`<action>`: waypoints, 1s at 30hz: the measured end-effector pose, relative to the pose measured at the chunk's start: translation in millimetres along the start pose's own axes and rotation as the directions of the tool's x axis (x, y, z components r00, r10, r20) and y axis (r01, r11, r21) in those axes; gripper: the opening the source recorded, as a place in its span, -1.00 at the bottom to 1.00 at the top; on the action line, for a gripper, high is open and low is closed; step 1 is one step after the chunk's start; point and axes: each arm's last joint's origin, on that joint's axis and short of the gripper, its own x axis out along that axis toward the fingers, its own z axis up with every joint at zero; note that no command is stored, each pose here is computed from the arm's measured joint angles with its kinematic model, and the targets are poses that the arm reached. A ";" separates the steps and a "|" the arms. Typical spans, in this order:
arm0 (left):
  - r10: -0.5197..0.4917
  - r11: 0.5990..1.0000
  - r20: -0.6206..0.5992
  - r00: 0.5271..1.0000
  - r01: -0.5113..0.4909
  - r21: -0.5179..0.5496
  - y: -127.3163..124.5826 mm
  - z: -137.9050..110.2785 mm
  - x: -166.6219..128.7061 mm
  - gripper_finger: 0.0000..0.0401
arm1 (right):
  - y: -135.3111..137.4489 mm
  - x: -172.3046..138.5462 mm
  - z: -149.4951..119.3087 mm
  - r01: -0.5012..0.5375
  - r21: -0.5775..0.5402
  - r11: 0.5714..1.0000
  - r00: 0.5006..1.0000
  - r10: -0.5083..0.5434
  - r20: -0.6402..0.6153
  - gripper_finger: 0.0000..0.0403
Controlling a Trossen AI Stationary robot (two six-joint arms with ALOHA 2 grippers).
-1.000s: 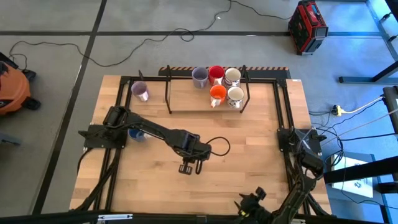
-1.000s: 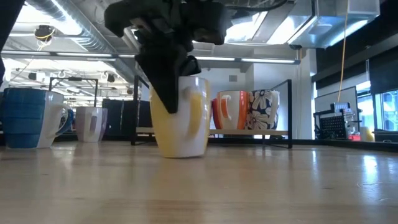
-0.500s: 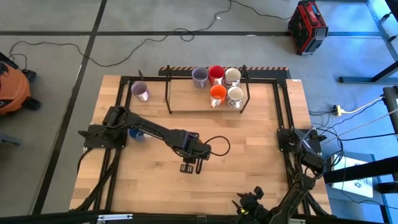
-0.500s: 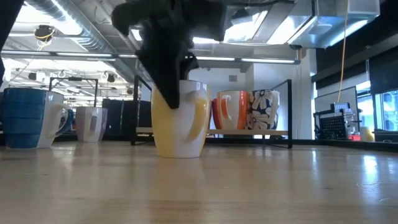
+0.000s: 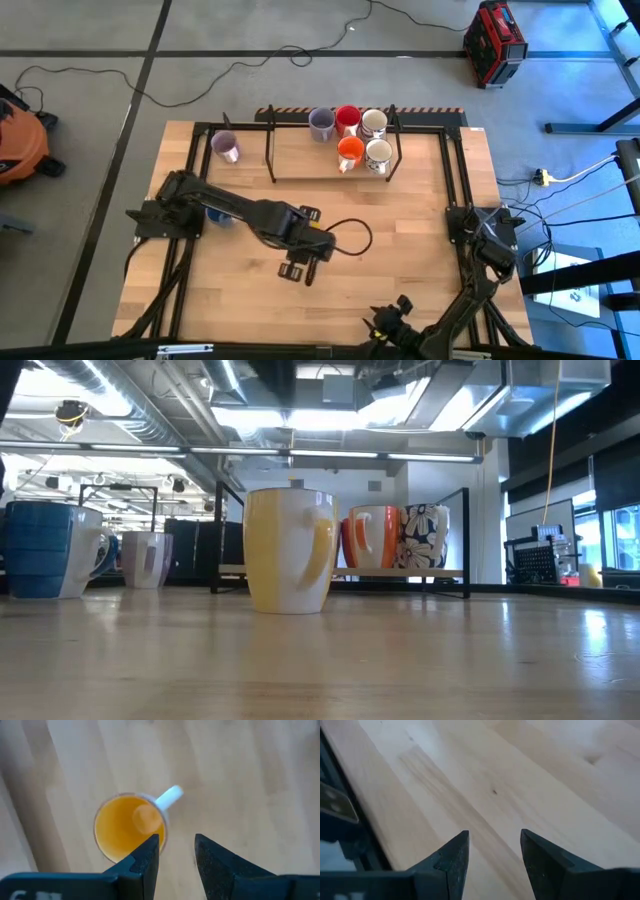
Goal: Place coffee mugs
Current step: Put the yellow mug on the shelf
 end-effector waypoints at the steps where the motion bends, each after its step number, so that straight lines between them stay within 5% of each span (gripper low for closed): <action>1: 0.000 1.000 0.027 1.000 -0.001 0.006 -2.4 -2.7 -10.4 -0.40 | 1.5 3.6 3.4 -0.002 0.001 1.000 1.000 0.002 0.001 -0.16; 7: -0.010 1.000 0.173 0.985 0.008 0.011 -12.8 -37.4 -58.9 -0.41 | 7.8 31.0 30.6 0.009 0.052 0.999 1.000 -0.009 0.012 0.03; 13: -0.033 0.999 0.303 0.953 0.031 0.013 -19.3 -103.4 -77.2 -0.41 | 11.4 66.5 69.8 0.008 0.193 0.981 0.995 -0.026 0.092 0.23; 21: -0.063 0.989 0.421 0.905 0.112 -0.093 -12.1 -190.0 -82.6 -0.41 | 4.7 97.2 107.7 0.049 0.240 0.970 0.969 -0.104 0.224 0.16; 30: -0.069 0.972 0.499 0.864 0.172 -0.163 -4.1 -236.3 -83.4 -0.41 | -1.9 125.1 135.6 0.094 0.197 0.976 0.960 -0.142 0.241 0.08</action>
